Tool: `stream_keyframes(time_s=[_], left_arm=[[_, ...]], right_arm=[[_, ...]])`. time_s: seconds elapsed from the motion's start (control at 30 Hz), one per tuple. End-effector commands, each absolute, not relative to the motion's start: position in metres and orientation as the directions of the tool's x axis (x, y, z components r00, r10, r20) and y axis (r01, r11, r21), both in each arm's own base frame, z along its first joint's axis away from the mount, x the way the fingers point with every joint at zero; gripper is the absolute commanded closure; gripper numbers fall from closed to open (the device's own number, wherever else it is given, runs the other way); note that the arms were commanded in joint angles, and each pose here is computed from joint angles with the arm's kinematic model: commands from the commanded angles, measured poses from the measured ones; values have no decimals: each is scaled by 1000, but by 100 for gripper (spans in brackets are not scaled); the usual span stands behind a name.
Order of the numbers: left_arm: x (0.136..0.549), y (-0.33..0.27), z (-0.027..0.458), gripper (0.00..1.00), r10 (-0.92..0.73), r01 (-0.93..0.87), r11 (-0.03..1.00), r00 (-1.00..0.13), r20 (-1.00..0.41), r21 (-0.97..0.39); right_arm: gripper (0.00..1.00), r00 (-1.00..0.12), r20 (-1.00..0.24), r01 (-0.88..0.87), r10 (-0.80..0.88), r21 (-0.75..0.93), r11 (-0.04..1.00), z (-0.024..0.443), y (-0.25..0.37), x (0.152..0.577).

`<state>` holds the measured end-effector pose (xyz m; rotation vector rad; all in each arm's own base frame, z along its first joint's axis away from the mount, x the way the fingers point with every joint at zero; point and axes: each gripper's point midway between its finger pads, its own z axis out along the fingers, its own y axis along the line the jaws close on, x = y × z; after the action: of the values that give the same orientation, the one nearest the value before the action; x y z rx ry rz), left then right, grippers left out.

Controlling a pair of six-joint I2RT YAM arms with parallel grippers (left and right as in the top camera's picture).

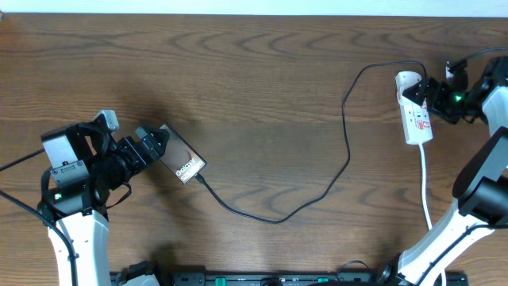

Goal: Plug charger to phone and switch on socket

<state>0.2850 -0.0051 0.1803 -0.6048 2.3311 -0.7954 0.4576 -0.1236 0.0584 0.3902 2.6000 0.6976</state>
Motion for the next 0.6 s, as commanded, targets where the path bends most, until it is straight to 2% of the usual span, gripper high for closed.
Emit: stream_keyframes(time_s=[0.0, 0.57], left_arm=[[284, -6, 179, 2, -568, -211, 720, -726, -387, -661], [281, -7, 175, 2, -557, -209, 726, -737, -383, -655]], right_arm=[[1, -881, -359, 83, 308, 525, 847, 66, -108, 469], [1, -889, -354, 79, 289, 504, 860, 56, -104, 471]])
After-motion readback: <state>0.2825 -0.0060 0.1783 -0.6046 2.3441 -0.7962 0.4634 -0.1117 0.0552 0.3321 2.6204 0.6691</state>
